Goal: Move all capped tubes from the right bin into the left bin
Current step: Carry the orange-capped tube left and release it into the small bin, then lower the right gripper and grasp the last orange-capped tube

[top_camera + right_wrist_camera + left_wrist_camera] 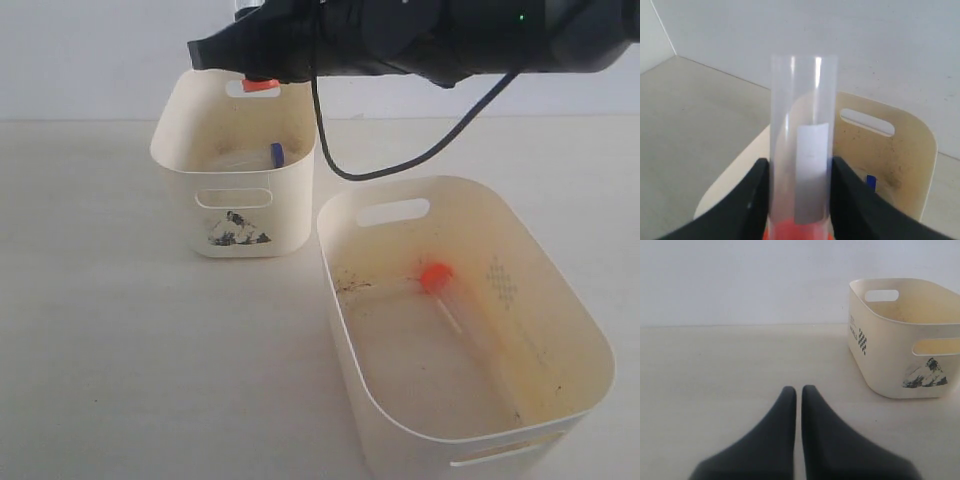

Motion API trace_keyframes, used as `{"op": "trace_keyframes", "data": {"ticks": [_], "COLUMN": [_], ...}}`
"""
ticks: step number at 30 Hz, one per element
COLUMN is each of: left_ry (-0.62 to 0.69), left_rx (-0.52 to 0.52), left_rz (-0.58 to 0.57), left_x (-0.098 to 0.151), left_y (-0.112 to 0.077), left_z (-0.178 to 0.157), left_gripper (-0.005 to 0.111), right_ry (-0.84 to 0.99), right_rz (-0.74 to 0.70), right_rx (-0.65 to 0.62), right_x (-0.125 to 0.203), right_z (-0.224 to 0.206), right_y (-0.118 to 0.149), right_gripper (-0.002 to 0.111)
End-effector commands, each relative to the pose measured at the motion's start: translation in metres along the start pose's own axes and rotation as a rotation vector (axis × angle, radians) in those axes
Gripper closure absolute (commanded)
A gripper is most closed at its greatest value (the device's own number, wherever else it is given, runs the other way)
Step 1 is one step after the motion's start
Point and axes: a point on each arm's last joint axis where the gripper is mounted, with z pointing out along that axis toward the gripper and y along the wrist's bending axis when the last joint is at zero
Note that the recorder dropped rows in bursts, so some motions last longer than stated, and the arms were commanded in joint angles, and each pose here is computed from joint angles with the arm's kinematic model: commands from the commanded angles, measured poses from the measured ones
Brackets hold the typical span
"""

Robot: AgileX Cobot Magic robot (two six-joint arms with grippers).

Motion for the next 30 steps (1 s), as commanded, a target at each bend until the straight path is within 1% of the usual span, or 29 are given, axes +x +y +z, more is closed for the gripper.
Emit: {"op": "trace_keyframes", "data": {"ticks": [1,2,3,4,5,6,10,13,15,17,18,19,20,21,22,24,29,30], "left_ry": [-0.007,-0.007,-0.007,-0.007,-0.007,-0.007,-0.007,-0.007,-0.007,-0.007,-0.007,-0.007,-0.007,-0.007,-0.007,-0.007,-0.007,-0.007], "left_rx": [-0.002,-0.002,-0.002,-0.002,-0.002,-0.002,-0.002,-0.002,-0.002,-0.002,-0.002,-0.002,-0.002,-0.002,-0.002,-0.002,-0.002,-0.002], "left_rz": [-0.007,-0.007,-0.007,-0.007,-0.007,-0.007,-0.007,-0.007,-0.007,-0.007,-0.007,-0.007,-0.007,-0.007,-0.007,-0.007,-0.007,-0.007], "left_x": [-0.001,-0.001,-0.001,-0.001,-0.001,-0.001,-0.001,-0.001,-0.001,-0.001,-0.001,-0.001,-0.001,-0.001,-0.001,-0.001,-0.001,-0.001], "left_y": [0.000,0.000,0.000,0.000,0.000,0.000,0.000,0.000,0.000,0.000,0.000,0.000,0.000,0.000,0.000,0.000,0.000,0.000], "left_z": [0.000,0.000,0.000,0.000,0.000,0.000,0.000,0.000,0.000,0.000,0.000,0.000,0.000,0.000,0.000,0.000,0.000,0.000], "left_gripper": [0.102,0.102,0.102,0.102,0.102,0.102,0.102,0.102,0.102,0.102,0.102,0.102,0.102,0.102,0.102,0.102,0.102,0.102], "right_ry": [-0.017,-0.011,-0.007,0.021,0.037,0.042,0.097,0.206,0.281,0.365,0.473,0.533,0.656,0.700,0.805,0.914,1.016,1.030], "right_rz": [0.002,0.012,0.012,0.012,0.005,-0.031,-0.285,-0.386,-0.420,-0.421,-0.381,-0.362,-0.305,-0.270,-0.231,-0.215,-0.204,-0.183], "right_rx": [0.000,-0.003,-0.006,-0.025,-0.044,-0.057,-0.113,-0.147,-0.159,-0.155,-0.127,-0.110,-0.036,0.018,0.120,0.199,0.213,0.226], "right_x": [-0.005,-0.004,-0.005,-0.005,-0.008,-0.012,-0.033,-0.036,-0.036,-0.036,-0.032,-0.028,-0.020,-0.017,-0.008,0.005,0.030,0.034], "right_z": [-0.001,-0.001,-0.002,-0.005,-0.010,-0.017,-0.056,-0.080,-0.097,-0.113,-0.126,-0.131,-0.137,-0.140,-0.142,-0.142,-0.128,-0.123], "right_y": [0.000,0.000,0.001,0.003,0.005,0.007,0.013,0.015,0.015,0.014,0.010,0.008,0.002,-0.002,-0.010,-0.017,-0.020,-0.021], "right_gripper": [0.034,0.041,0.060,0.092,0.107,0.105,0.106,0.106,0.106,0.106,0.106,0.105,0.105,0.105,0.105,0.105,0.106,0.106]}}
